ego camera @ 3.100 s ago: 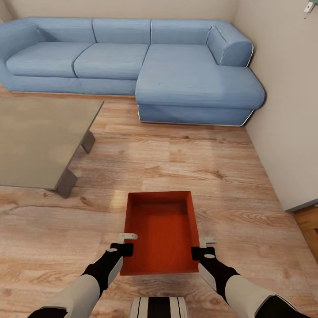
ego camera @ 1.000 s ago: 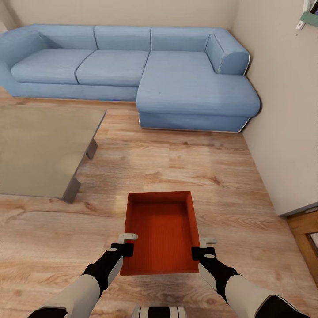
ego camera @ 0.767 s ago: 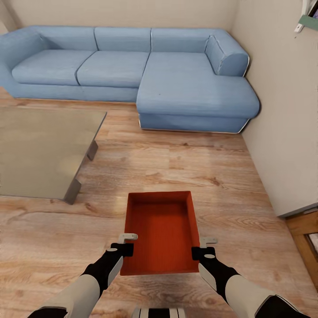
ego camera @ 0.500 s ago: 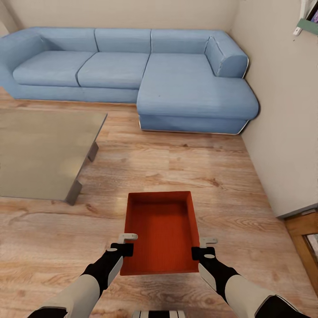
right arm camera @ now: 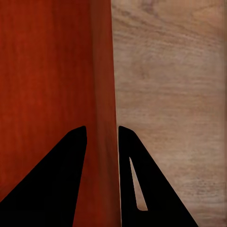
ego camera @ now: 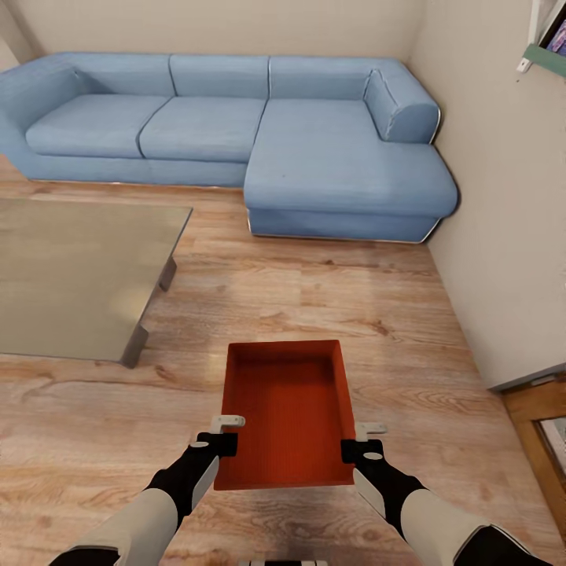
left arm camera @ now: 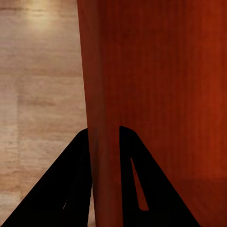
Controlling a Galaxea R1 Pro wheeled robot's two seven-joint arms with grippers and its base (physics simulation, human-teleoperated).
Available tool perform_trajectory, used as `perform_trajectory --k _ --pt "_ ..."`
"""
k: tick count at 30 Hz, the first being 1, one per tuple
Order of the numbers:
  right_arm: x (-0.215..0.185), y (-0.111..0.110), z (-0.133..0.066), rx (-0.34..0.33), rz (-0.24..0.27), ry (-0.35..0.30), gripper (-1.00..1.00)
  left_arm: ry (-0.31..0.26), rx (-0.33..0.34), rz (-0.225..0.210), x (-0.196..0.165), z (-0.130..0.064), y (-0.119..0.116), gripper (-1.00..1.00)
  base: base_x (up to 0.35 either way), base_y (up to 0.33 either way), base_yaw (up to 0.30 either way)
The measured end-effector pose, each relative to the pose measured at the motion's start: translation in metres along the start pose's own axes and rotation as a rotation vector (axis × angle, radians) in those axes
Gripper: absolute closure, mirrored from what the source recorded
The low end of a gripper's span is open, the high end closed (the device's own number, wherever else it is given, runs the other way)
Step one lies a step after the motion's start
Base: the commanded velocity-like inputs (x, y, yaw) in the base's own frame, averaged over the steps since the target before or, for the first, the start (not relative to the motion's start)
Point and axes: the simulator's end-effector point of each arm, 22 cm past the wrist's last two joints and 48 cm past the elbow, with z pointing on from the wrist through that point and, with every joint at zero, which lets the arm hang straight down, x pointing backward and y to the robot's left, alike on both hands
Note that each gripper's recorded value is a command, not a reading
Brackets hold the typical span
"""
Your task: Move the two storage containers from the living room to the garage. In the garage, place one container on the floor and stack the other container on top of it (either order is fine).
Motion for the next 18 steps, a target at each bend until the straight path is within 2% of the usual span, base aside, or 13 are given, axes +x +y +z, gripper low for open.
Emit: perform_trajectory --k 18 --pt "-0.014 -0.004 -0.031 0.001 -0.001 0.001 1.0 0.001 -0.001 0.0 -0.013 -0.031 0.0 1.0 0.0 0.0 0.0"
